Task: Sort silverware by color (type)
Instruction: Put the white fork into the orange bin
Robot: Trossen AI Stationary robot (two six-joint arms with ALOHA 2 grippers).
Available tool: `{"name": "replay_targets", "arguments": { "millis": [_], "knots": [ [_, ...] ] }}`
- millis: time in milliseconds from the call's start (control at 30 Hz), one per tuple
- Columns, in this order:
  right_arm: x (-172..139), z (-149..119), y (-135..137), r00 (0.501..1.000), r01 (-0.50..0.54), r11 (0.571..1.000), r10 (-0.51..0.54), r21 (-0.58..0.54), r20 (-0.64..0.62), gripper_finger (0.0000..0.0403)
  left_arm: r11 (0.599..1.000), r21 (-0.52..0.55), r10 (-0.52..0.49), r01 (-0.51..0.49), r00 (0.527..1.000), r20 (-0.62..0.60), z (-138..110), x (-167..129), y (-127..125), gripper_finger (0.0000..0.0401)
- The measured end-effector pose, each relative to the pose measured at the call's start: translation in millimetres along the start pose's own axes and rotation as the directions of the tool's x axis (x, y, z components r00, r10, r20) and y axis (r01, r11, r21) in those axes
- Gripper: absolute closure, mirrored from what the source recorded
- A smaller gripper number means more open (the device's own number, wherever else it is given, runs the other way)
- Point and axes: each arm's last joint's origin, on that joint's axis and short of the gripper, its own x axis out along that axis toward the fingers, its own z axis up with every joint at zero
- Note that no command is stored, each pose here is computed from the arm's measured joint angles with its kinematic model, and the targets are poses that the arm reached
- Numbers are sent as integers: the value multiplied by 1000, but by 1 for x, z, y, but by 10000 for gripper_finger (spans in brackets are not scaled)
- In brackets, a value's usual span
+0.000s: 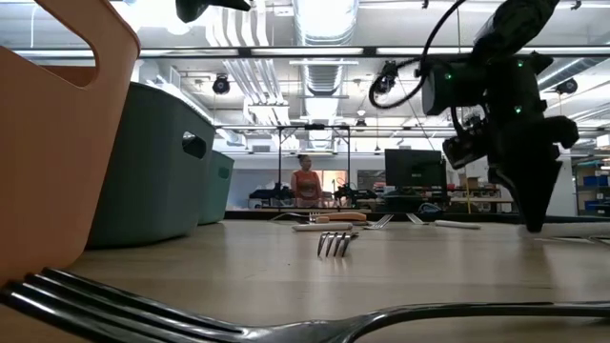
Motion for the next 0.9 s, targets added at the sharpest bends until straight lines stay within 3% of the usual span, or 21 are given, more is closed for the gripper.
{"name": "replay_targets", "arguments": {
  "millis": [433, 733, 900],
  "knots": [
    [-13, 4, 5, 998, -48, 998, 49, -35, 27, 394, 1000, -3, -4, 4, 1000, 10, 1, -4, 0, 324],
    [-7, 6, 5, 999, -39, 999, 39, -33, 2, 387, 1000, -2, -3, 3, 1000, 8, 1, -4, 0, 324],
    [-2, 8, 5, 999, -35, 999, 34, -41, -14, 362, 1000, -2, -1, 1, 1000, 3, 0, -4, 1, 324]
  ]
}}
